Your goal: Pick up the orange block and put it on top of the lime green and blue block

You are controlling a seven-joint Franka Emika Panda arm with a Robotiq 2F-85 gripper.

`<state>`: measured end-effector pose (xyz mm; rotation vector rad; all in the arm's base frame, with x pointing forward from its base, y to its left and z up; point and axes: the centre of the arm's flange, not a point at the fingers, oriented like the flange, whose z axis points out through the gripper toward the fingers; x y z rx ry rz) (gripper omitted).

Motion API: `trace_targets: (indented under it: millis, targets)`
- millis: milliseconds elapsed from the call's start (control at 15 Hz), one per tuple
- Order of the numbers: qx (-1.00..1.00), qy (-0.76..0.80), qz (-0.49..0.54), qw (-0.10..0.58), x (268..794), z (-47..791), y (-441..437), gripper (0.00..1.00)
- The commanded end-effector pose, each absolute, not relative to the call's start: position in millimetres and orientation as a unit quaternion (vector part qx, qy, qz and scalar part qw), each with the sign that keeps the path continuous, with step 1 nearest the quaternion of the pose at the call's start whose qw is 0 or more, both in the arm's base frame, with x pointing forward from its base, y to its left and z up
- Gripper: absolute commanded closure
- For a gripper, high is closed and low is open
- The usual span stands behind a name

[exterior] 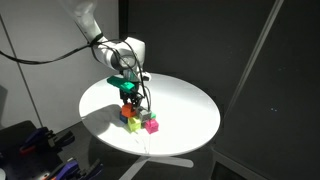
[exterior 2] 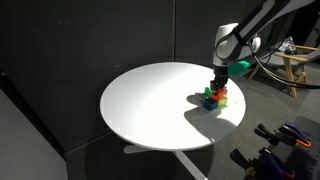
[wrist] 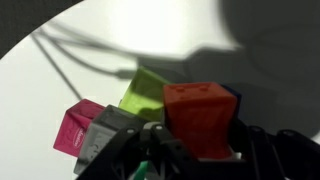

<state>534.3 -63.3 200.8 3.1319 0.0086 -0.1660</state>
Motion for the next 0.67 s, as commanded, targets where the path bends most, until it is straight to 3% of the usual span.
trace_targets:
  millis: [0,333,400,467,600]
  targets:
    - [0.999,0.006,-0.044,0.007,541.4,200.3,-66.3,0.73]
    - [0.999,0.008,-0.044,0.006,542.1,198.8,-66.8,0.73]
    - [0.999,0.008,-0.044,0.006,542.1,198.8,-66.8,0.43]
    - [0.999,0.009,-0.044,0.005,542.1,198.8,-66.9,0.22]
    - [0.999,0.009,-0.045,0.005,541.9,199.2,-67.3,0.08]
